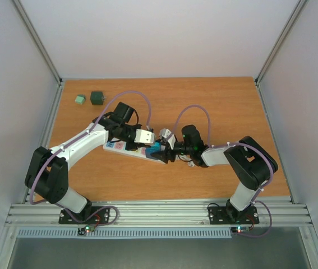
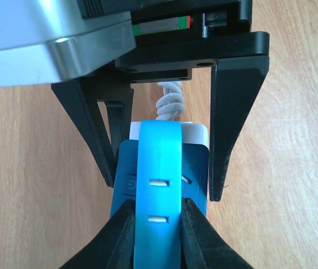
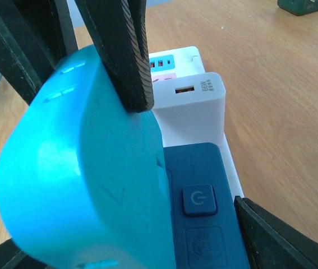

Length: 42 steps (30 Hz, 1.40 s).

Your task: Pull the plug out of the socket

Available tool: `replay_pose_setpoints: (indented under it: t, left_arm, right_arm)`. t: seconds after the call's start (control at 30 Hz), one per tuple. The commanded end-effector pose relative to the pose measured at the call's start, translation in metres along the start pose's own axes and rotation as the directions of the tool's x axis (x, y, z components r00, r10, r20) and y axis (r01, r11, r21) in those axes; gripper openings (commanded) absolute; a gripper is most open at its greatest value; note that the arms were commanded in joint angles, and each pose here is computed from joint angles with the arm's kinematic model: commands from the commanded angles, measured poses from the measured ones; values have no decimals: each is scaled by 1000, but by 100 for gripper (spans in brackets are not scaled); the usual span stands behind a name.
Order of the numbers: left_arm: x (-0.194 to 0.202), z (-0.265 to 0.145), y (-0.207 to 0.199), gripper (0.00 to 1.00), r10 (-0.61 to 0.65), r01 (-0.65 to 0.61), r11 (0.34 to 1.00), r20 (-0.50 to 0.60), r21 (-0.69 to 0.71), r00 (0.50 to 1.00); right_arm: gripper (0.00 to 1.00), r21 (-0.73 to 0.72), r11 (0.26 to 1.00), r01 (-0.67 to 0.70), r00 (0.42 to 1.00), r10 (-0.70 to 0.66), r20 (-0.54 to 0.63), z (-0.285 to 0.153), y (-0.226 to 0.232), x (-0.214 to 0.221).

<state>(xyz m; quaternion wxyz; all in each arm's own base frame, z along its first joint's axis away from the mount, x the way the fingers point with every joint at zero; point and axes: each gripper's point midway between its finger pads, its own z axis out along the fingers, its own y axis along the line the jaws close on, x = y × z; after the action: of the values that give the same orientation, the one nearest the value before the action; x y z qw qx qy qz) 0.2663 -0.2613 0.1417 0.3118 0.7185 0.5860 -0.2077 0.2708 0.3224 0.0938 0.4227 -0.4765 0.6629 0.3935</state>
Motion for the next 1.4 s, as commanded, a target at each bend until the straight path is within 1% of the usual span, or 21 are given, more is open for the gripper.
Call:
replay_pose_setpoints:
  t: [0.0, 0.07, 0.1, 0.27, 0.3, 0.4, 0.53, 0.63, 0.87, 0.93, 1.1, 1.37]
  left_arm:
    - [-5, 0, -3, 19, -31, 31, 999, 39, 16, 999]
    - [-7, -1, -1, 21, -31, 30, 999, 44, 13, 999]
    - [-7, -1, -1, 21, -33, 32, 999, 45, 16, 998]
    - [-7, -1, -2, 19, -32, 31, 999, 41, 23, 999]
    - [-6, 0, -2, 19, -33, 32, 999, 38, 26, 999]
    - [-6, -2, -4, 17, -34, 33, 999, 32, 35, 999]
    - [-8, -4, -5, 16, -40, 38, 998, 41, 41, 998]
    - [-13, -7, -6, 16, -53, 50, 998, 53, 48, 997]
    - [-26, -16, -6, 15, -89, 85, 995, 101, 42, 991]
    - [-29, -17, -7, 14, -103, 98, 994, 110, 50, 989]
    - [-28, -22, -10, 12, -118, 115, 993, 96, 37, 988]
    - [-29, -30, -26, 11, -144, 142, 990, 125, 21, 982]
  right_arm:
    - [73, -20, 999, 28, 1000, -27, 12, 4, 6, 0]
    - [77, -19, 1000, 23, 1000, -23, 10, 5, 5, -1]
    - [78, -20, 1000, 20, 1000, -20, 8, 5, 4, -1]
    - [74, -25, 999, 26, 1000, -26, 6, 5, 5, 0]
    - [73, -26, 999, 25, 1000, -25, 6, 5, 6, 1]
    - [65, -26, 999, 19, 1000, -18, 8, 4, 7, 4]
    - [63, -32, 999, 30, 999, -30, 13, 3, 11, 10]
    - [60, -35, 999, 38, 999, -37, 18, 2, 13, 12]
    - [49, -52, 997, 54, 998, -52, 34, -1, 19, 14]
    - [45, -63, 997, 53, 998, -51, 36, -2, 22, 15]
    - [37, -115, 993, 40, 998, -36, 42, -8, 36, 15]
    - [36, -154, 987, 36, 999, -33, 20, -1, 51, 26]
